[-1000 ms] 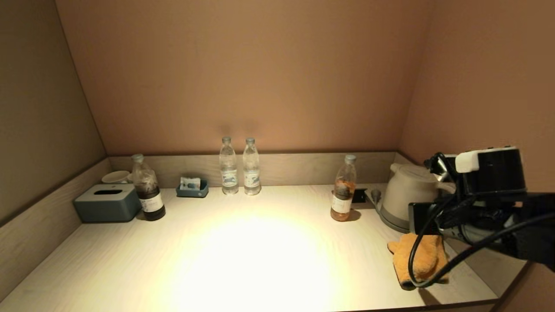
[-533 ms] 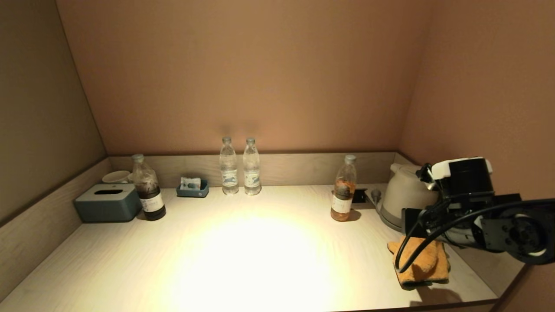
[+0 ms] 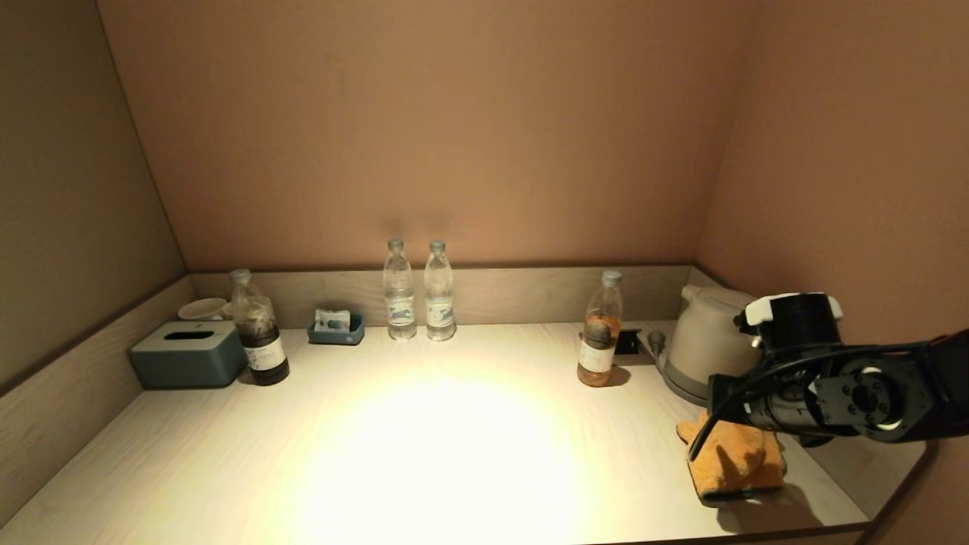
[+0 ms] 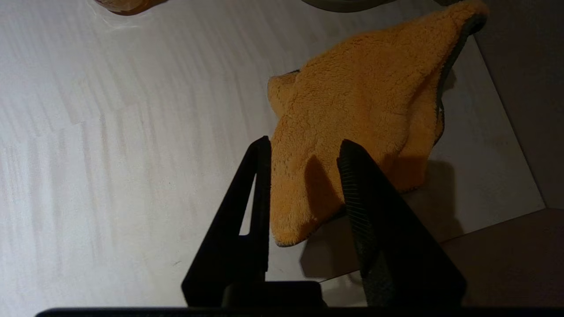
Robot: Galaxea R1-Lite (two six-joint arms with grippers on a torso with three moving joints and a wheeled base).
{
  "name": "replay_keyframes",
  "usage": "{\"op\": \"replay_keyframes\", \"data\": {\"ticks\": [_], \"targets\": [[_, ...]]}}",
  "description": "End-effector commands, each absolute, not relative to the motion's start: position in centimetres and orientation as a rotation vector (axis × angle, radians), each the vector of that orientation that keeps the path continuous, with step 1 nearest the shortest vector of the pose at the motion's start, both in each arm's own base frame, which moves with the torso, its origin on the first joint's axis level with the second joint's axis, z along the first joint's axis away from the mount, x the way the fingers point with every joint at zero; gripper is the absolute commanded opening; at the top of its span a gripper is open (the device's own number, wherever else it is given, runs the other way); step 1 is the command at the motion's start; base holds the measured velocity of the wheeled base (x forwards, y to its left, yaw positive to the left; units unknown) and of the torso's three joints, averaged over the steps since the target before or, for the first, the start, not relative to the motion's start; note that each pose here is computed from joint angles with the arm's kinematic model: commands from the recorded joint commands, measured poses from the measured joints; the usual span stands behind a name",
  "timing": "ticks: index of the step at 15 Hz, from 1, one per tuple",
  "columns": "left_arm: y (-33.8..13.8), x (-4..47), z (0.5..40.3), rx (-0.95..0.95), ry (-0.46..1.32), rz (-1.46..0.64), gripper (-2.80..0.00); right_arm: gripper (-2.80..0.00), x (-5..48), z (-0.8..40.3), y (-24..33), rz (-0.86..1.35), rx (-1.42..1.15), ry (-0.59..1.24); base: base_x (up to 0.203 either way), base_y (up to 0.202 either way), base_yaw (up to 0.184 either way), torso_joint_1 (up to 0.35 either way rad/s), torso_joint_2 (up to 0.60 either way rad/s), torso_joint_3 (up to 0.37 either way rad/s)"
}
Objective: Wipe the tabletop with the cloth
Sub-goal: Pick up the tablecloth
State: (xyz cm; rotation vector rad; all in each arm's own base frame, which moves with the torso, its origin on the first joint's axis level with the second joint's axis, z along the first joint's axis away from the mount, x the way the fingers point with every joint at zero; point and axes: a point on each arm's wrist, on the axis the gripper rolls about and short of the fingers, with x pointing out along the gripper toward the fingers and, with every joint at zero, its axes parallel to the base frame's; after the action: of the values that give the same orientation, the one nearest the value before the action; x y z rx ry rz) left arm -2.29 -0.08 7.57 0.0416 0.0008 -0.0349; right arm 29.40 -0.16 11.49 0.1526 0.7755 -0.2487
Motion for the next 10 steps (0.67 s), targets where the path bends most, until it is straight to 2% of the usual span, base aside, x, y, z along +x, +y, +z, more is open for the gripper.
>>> {"op": "replay_keyframes", "data": {"ticks": [1,7,10], "targets": [[-0.1,-2.3,7.6,0.041,0.002,-0.035,-2.8,0.0,29.9,10.3,-0.4,-0.264,0.155,0.816,0.0,0.0,0.0,0.0,0.0,0.0],[-0.1,-2.3,7.6,0.041,0.002,-0.035,-2.8,0.0,30.2,9.6,-0.6,-0.278,0.165,0.838,0.0,0.0,0.0,0.0,0.0,0.0],[-0.1,-2.3,7.6,0.041,0.002,-0.035,-2.8,0.0,31.5,7.2,-1.4,-0.316,0.174,0.906,0.0,0.0,0.0,0.0,0.0,0.0]]}}
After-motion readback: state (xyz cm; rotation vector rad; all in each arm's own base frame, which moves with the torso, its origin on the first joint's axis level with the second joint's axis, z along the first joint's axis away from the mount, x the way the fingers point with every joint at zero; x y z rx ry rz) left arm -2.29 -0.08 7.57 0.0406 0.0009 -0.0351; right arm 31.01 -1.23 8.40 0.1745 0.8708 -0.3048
